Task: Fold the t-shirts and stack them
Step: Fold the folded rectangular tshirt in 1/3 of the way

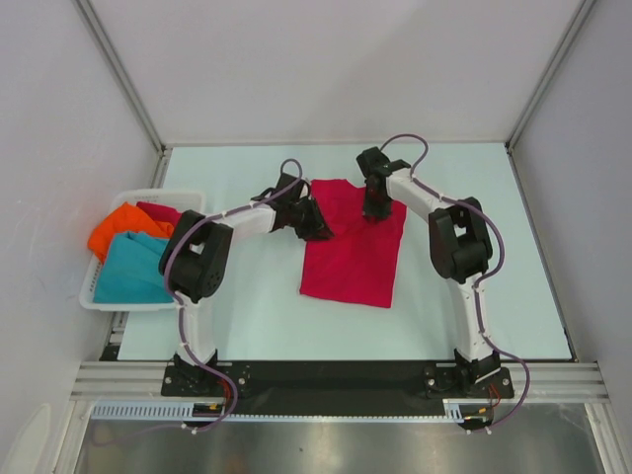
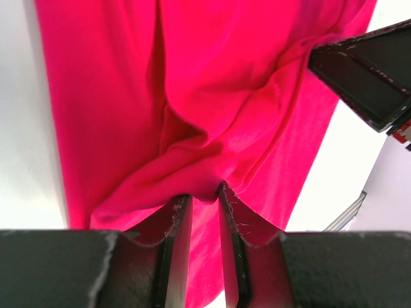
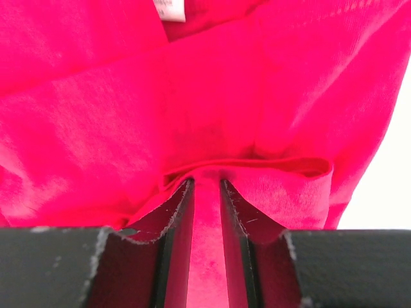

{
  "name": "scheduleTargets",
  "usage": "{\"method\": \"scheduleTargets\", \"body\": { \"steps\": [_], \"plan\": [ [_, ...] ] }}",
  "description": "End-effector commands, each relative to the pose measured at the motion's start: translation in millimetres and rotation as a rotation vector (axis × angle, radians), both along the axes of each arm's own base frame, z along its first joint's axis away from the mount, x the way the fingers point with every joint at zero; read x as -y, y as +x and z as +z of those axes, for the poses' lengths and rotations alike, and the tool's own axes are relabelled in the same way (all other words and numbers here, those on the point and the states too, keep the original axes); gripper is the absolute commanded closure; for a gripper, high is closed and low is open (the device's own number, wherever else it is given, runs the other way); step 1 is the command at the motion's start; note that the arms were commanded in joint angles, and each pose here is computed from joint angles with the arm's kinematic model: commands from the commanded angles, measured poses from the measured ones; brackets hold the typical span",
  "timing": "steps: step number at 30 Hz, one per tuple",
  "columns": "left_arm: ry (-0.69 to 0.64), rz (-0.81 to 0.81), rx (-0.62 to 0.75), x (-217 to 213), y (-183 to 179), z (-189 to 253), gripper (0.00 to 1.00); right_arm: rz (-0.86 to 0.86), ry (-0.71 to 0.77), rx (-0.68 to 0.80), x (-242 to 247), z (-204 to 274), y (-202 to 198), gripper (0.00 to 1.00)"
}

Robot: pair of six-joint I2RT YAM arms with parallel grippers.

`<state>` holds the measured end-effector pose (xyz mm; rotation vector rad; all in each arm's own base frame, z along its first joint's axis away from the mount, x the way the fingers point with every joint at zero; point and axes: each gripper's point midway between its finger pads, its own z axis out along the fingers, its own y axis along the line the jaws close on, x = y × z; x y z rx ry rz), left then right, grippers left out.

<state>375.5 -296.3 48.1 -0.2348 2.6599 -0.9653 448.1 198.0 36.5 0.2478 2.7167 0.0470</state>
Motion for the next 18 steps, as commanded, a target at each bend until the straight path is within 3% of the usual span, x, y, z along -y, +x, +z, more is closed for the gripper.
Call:
{"method": "scheduleTargets", "body": {
  "steps": [1,18],
  "plan": [
    [-0.005,-0.003,0.047,0.4,18.4,12.1,0.73,-0.001,-0.016,0.04,3.4,11.2,16.7,0.72],
    [-0.045,0.031,0.074,-8.1,60.2,23.5,0.73,-0.037,-0.035,0.052,19.0,18.2,47.8,0.72]
  ]
}}
